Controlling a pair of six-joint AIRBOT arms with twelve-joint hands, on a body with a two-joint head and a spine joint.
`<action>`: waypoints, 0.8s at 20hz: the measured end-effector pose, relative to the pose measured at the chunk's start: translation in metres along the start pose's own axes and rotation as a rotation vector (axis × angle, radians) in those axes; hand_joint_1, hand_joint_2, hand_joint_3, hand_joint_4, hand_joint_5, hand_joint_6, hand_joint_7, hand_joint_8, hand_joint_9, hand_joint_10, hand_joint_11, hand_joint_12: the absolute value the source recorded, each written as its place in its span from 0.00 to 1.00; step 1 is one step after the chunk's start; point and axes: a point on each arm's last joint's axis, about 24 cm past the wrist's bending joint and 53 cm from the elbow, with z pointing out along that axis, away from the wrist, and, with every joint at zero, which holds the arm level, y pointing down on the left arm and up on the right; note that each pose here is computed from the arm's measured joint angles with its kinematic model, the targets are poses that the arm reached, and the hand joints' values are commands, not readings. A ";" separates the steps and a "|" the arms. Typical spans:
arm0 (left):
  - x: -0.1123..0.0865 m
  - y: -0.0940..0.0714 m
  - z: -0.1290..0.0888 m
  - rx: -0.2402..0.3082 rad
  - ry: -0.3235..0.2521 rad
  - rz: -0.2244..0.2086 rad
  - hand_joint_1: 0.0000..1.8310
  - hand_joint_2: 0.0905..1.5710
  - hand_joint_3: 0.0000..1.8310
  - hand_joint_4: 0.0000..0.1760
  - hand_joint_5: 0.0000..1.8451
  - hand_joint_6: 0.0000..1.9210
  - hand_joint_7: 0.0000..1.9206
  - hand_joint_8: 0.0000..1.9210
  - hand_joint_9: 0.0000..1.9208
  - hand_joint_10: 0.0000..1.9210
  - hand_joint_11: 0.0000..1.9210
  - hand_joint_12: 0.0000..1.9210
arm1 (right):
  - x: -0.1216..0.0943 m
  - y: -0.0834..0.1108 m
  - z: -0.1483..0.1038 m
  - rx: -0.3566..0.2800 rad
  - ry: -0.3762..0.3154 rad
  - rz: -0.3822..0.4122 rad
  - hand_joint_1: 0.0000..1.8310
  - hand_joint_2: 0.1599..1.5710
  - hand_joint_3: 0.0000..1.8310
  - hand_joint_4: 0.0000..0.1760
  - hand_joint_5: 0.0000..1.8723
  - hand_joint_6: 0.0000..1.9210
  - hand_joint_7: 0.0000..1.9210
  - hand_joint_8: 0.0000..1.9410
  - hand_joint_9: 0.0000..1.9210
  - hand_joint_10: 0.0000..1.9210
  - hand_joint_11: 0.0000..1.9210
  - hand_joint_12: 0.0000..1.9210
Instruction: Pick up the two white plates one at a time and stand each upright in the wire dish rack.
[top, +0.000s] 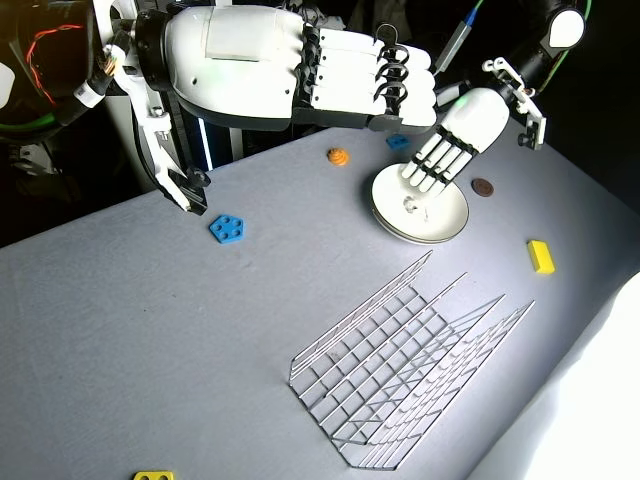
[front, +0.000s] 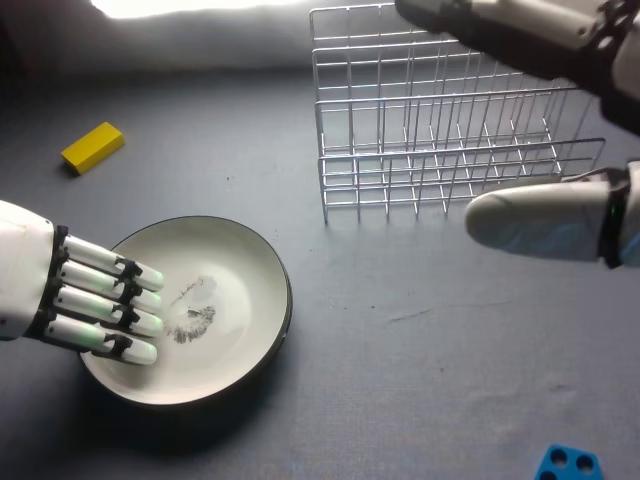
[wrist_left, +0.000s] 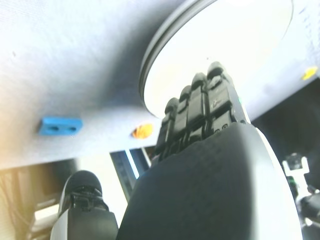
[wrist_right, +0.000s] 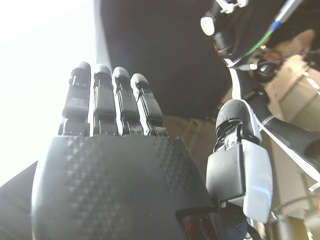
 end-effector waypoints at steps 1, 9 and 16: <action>0.000 0.003 0.000 -0.008 0.000 0.001 0.00 0.60 0.01 0.00 0.00 0.00 0.00 0.00 0.00 0.00 0.00 0.00 | 0.008 -0.004 -0.001 0.012 0.023 -0.005 0.01 0.68 0.00 0.00 0.02 0.01 0.01 0.00 0.01 0.00 0.01 0.00; 0.008 0.017 -0.005 -0.048 0.016 -0.009 0.00 0.60 0.01 0.00 0.00 0.00 0.00 0.00 0.00 0.00 0.00 0.00 | 0.043 0.005 0.019 -0.026 0.104 -0.118 0.00 0.66 0.00 0.00 0.00 0.00 0.00 0.00 0.00 0.00 0.00 0.00; 0.015 0.028 -0.008 -0.077 0.038 -0.008 0.00 0.59 0.01 0.00 0.00 0.00 0.00 0.00 0.00 0.00 0.00 0.00 | 0.052 -0.017 0.037 0.043 0.179 -0.199 0.02 0.62 0.00 0.00 0.00 0.00 0.00 0.00 0.00 0.00 0.00 0.00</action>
